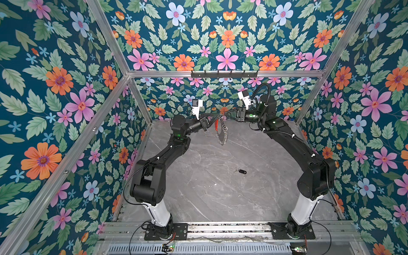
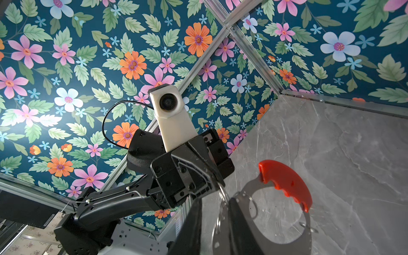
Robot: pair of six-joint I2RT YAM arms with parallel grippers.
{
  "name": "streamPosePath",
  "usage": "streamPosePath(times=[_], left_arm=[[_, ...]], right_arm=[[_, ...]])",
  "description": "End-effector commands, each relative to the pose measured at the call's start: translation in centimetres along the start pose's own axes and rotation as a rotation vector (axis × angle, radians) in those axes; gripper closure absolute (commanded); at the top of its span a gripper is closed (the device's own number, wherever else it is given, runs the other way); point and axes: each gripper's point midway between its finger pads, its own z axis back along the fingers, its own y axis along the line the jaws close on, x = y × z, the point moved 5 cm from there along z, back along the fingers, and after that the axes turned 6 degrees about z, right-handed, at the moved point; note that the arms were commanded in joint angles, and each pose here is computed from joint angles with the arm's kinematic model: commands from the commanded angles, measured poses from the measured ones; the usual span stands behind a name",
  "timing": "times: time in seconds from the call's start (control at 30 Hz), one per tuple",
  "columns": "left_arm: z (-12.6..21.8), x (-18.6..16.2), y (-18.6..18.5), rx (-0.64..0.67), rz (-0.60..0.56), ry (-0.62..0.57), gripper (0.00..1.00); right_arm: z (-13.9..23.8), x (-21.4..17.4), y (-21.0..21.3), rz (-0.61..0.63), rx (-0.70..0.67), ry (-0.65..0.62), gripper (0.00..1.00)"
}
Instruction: Put the keys on the keyring
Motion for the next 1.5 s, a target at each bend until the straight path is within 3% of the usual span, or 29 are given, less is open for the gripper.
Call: streamPosePath(times=[0.0, 0.53, 0.87, 1.07, 1.47], left_arm=[[-0.3, 1.8, -1.6, -0.073, -0.047, -0.071, 1.00], [-2.0, 3.0, -1.0, -0.117, -0.041, -0.115, 1.00], [-0.7, 2.2, -1.6, -0.121, -0.028, -0.191, 1.00], [-1.0, 2.5, -2.0, -0.122, -0.029, -0.173, 1.00], [-1.1, 2.0, -1.6, -0.121, -0.002, -0.147, 1.00]], right_arm=[[0.1, 0.7, 0.2, 0.027, 0.019, -0.007, 0.77], [-0.5, 3.0, -0.3, 0.004, 0.146, 0.010, 0.81], [-0.2, 2.2, -0.2, -0.005, 0.160, 0.013, 0.82], [-0.3, 1.8, -0.1, -0.016, 0.173, -0.008, 0.82], [-0.4, 1.0, 0.4, 0.010, 0.146, -0.035, 0.72]])
